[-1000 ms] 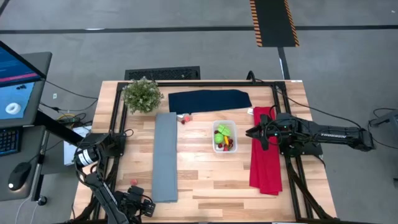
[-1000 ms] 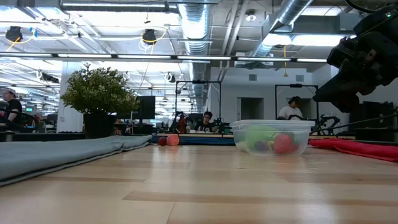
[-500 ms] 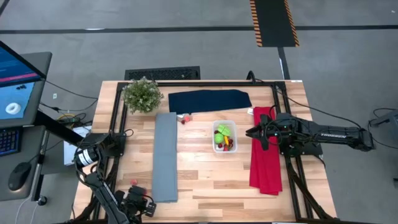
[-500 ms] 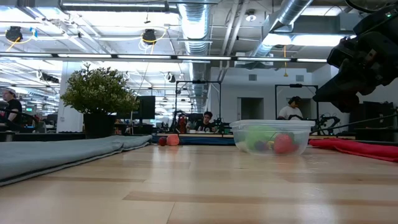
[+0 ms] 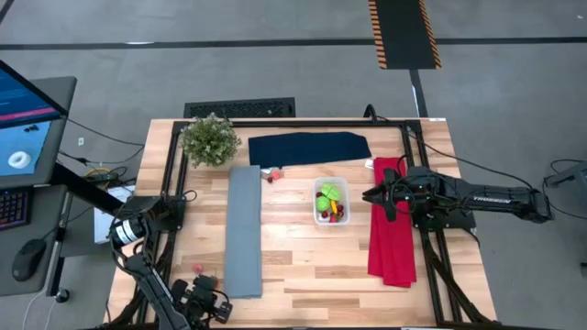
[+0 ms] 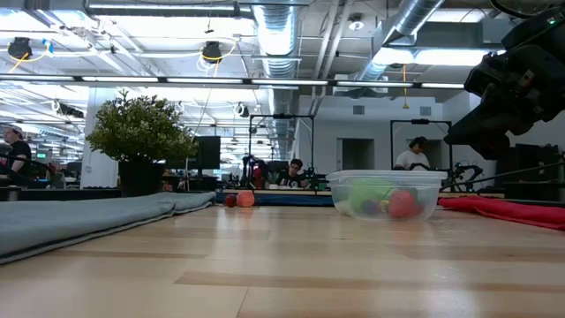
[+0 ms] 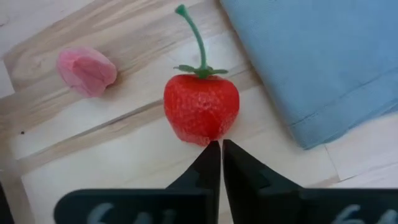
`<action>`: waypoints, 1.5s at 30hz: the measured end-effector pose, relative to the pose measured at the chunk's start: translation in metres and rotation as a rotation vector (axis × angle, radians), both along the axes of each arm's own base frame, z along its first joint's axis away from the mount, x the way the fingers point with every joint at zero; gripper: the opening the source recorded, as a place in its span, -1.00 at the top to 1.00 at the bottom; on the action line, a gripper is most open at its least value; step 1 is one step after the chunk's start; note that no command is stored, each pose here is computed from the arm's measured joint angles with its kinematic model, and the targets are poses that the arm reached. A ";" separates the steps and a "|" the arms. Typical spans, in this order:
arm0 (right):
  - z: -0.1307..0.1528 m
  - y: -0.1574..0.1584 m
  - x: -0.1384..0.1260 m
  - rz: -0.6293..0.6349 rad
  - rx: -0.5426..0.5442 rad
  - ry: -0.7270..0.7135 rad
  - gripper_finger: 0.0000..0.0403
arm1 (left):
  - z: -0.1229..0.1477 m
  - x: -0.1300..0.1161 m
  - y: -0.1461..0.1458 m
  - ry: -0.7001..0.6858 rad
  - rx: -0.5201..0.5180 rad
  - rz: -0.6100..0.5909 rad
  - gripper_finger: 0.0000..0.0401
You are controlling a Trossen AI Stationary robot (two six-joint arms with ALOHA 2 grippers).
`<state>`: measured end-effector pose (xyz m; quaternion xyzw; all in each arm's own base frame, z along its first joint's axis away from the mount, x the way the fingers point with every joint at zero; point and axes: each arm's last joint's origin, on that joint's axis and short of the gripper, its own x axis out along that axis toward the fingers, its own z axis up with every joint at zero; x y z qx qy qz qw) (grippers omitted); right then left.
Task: Pick and placing Produce into tupperware
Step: Put the red strawberry into the transparent bin
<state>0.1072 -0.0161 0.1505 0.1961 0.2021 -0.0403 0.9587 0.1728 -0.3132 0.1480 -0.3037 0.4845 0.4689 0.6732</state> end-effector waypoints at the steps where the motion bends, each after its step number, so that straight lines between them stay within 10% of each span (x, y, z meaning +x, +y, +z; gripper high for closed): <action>1: 0.000 0.000 0.000 0.000 0.000 0.000 0.47 | 0.000 0.000 0.000 0.000 -0.001 0.011 0.95; 24: 0.000 0.000 0.000 0.000 0.000 0.000 0.47 | 0.001 0.009 0.014 0.049 0.064 0.012 -0.22; 38: 0.000 0.000 0.000 0.000 0.000 0.000 0.47 | -0.013 0.023 0.025 0.087 0.014 -0.066 -0.25; 45: 0.000 0.000 0.000 0.000 0.000 0.000 0.47 | -0.014 0.023 0.025 0.099 0.009 -0.069 0.05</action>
